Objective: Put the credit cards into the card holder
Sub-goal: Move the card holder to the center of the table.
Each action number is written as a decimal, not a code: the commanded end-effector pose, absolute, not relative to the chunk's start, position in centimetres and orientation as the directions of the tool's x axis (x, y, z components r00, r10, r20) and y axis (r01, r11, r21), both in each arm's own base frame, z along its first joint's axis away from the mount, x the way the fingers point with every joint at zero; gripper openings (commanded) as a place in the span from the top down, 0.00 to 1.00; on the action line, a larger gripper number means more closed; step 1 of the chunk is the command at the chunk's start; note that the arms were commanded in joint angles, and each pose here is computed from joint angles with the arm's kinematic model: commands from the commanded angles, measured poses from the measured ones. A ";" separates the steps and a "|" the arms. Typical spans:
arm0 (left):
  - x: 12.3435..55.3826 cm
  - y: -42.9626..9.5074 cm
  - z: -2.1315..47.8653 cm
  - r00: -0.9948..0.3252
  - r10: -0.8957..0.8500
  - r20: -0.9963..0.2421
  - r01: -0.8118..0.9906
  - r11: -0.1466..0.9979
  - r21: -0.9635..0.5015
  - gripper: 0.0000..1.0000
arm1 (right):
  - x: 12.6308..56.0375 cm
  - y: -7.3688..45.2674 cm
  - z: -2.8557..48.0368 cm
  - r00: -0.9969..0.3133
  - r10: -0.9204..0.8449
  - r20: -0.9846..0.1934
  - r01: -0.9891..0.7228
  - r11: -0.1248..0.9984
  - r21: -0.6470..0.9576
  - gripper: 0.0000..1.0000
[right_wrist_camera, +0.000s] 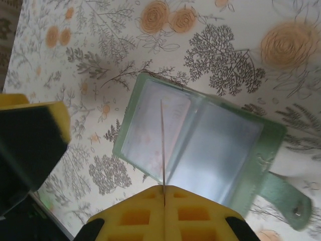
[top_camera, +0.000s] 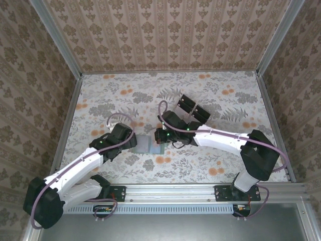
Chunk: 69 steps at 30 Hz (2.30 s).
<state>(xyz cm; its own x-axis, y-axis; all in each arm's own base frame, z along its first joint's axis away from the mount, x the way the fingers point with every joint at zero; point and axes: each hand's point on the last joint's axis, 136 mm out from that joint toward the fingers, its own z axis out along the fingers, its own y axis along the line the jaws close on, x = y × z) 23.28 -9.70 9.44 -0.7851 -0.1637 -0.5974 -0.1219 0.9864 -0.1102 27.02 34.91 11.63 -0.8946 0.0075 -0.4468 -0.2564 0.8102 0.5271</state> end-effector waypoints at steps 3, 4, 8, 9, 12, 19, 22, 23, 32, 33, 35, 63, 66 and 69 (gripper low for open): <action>23.0 -9.0 9.3 -0.786 -0.179 -0.591 -0.144 0.984 -0.107 0.00 | 27.9 36.9 10.8 -0.912 0.200 -0.359 -0.105 0.731 0.674 1.00; 23.0 -9.1 9.2 -0.787 -0.180 -0.591 -0.142 0.984 -0.111 0.00 | 27.8 37.0 10.3 -0.915 0.207 -0.346 -0.092 0.727 0.680 1.00; 22.9 -9.2 8.9 -0.792 -0.181 -0.584 -0.139 0.983 -0.116 0.00 | 27.6 37.1 8.5 -0.927 0.212 -0.308 -0.061 0.726 0.685 1.00; 22.9 -9.2 8.8 -0.794 -0.181 -0.580 -0.138 0.983 -0.118 0.00 | 27.5 37.2 8.0 -0.930 0.214 -0.299 -0.053 0.728 0.684 1.00; 22.8 -9.4 8.7 -0.799 -0.174 -0.575 -0.128 0.985 -0.120 0.00 | 27.2 36.9 6.9 -0.935 0.210 -0.285 -0.039 0.739 0.673 1.00; 22.6 -9.9 8.7 -0.814 -0.159 -0.559 -0.102 0.986 -0.132 0.00 | 26.4 34.3 4.2 -0.945 0.203 -0.258 -0.007 0.772 0.635 1.00; 22.6 -10.3 8.7 -0.819 -0.158 -0.552 -0.092 0.985 -0.145 0.00 | 26.4 32.9 3.5 -0.949 0.197 -0.247 0.001 0.784 0.621 1.00; 22.6 -10.4 8.6 -0.821 -0.156 -0.549 -0.089 0.985 -0.148 0.00 | 26.5 32.5 3.3 -0.951 0.195 -0.242 0.005 0.787 0.617 1.00; 22.6 -12.9 8.7 -0.832 -0.116 -0.542 -0.018 0.983 -0.183 0.00 | 26.8 29.4 1.8 -0.967 0.149 -0.208 0.000 0.813 0.582 1.00; 22.7 -13.3 8.7 -0.833 -0.105 -0.543 -0.003 0.983 -0.184 0.00 | 26.8 29.2 1.9 -0.968 0.140 -0.207 -0.006 0.814 0.580 1.00; 22.8 -14.2 8.7 -0.835 -0.078 -0.545 0.027 0.983 -0.182 0.00 | 26.9 29.0 2.0 -0.970 0.125 -0.208 -0.019 0.816 0.578 1.00; 25.5 -16.8 3.8 -0.867 0.132 -0.481 0.140 0.990 0.020 0.00 | 26.2 29.3 0.7 -0.978 0.139 -0.156 0.012 0.783 0.622 1.00; 25.2 -15.9 3.1 -0.880 0.127 -0.458 0.112 0.992 0.060 0.00 | 26.3 29.4 0.9 -0.977 0.145 -0.157 0.014 0.779 0.626 1.00; 24.9 -15.0 2.6 -0.889 0.113 -0.443 0.084 0.993 0.084 0.00 | 26.3 29.4 0.9 -0.977 0.148 -0.157 0.016 0.777 0.629 1.00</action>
<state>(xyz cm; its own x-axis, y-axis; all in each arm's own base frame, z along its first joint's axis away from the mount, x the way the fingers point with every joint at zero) 24.88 -16.13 2.61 -0.8844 0.1314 -0.4479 0.1285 0.9910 0.0370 27.45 30.49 2.98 -0.9661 0.1466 -0.2127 -0.0328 0.7472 0.6638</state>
